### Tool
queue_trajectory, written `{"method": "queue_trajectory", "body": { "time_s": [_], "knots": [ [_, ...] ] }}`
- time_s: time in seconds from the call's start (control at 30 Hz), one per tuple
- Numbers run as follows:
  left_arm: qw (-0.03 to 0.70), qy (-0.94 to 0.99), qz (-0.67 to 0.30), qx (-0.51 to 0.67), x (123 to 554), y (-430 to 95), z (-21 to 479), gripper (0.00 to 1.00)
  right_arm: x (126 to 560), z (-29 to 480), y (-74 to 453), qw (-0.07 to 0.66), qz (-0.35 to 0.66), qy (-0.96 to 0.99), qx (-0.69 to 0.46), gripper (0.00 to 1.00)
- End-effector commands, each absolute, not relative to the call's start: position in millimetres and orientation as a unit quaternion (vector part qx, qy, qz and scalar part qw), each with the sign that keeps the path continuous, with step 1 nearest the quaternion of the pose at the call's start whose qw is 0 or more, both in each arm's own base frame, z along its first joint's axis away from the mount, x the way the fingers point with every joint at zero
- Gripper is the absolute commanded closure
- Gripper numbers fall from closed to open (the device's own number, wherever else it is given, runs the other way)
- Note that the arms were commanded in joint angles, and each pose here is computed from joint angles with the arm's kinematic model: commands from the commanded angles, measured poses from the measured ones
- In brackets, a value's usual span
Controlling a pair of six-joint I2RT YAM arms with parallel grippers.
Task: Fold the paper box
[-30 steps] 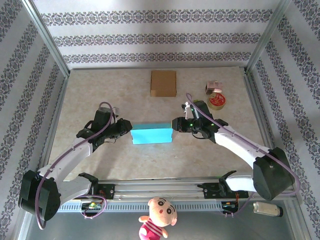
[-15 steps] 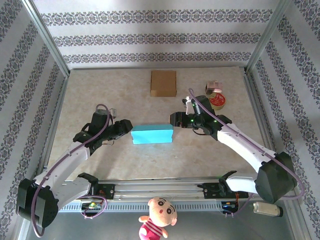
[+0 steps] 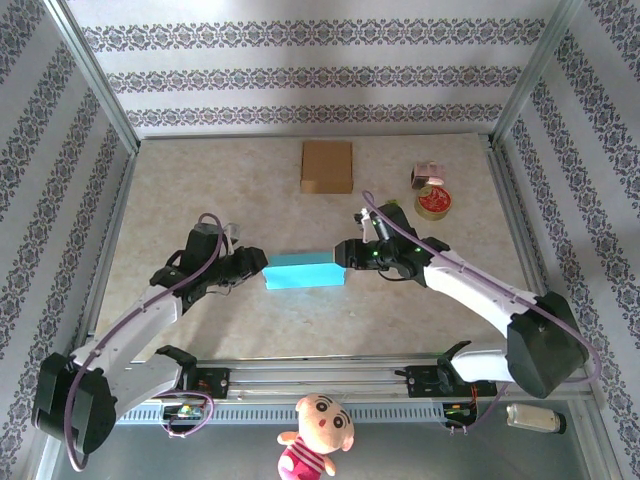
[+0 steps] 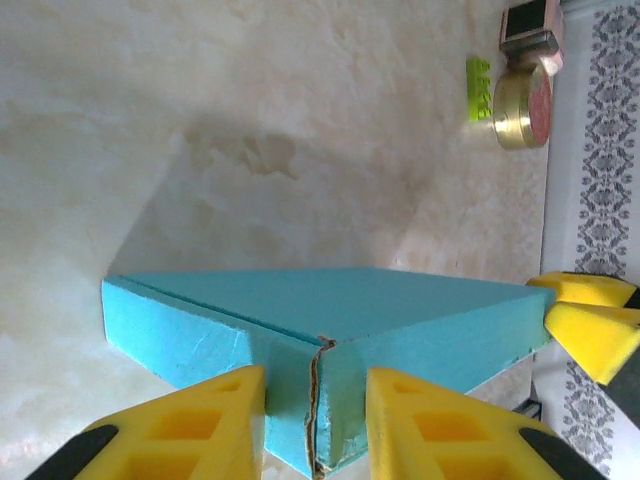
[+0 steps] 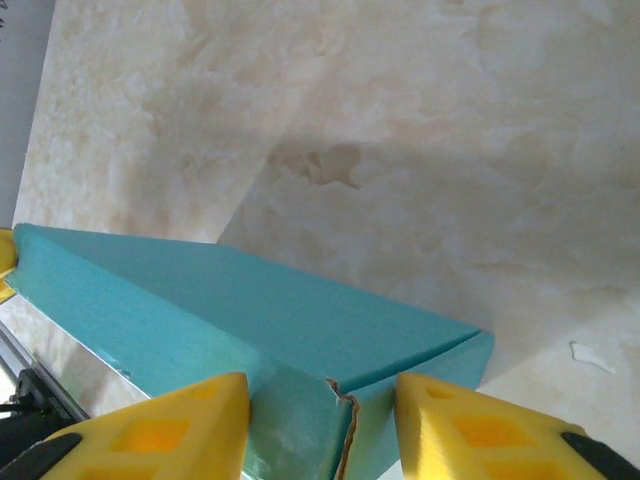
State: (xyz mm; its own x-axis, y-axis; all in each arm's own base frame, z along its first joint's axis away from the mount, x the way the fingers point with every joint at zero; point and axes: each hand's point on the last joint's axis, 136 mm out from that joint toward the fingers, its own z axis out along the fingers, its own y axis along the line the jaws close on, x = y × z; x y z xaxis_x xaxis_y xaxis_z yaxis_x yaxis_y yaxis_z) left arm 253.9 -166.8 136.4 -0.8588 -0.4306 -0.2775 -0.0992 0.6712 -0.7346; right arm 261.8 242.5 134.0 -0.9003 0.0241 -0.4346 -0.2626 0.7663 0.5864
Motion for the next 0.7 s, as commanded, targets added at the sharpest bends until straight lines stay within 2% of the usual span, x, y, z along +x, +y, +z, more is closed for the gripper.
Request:
{"method": "queue_trajectory", "body": {
  "time_s": [0.0, 0.13, 0.27, 0.4, 0.47, 0.67],
  "knots": [
    [0.174, 0.902, -0.374, -0.129, 218, -173, 126, 0.70, 227, 119, 231, 0.175, 0.313, 0.931, -0.063, 0.57],
    [0.165, 0.902, -0.375, -0.139, 194, -171, 119, 0.67, 189, 109, 219, 0.139, 0.306, 0.940, -0.061, 0.52],
    [0.196, 0.889, -0.393, -0.132, 187, -169, 132, 0.50, 172, 121, 211, 0.145, 0.313, 0.937, -0.055, 0.47],
    [0.210, 0.875, -0.417, -0.128, 192, -175, 139, 0.34, 180, 127, 210, 0.177, 0.333, 0.926, -0.029, 0.34],
    [0.197, 0.875, -0.422, -0.130, 192, -179, 132, 0.31, 183, 119, 210, 0.177, 0.327, 0.928, -0.026, 0.27],
    [0.184, 0.893, -0.390, -0.128, 194, -185, 101, 0.27, 183, 84, 221, 0.137, 0.319, 0.937, -0.033, 0.24]
  ]
}}
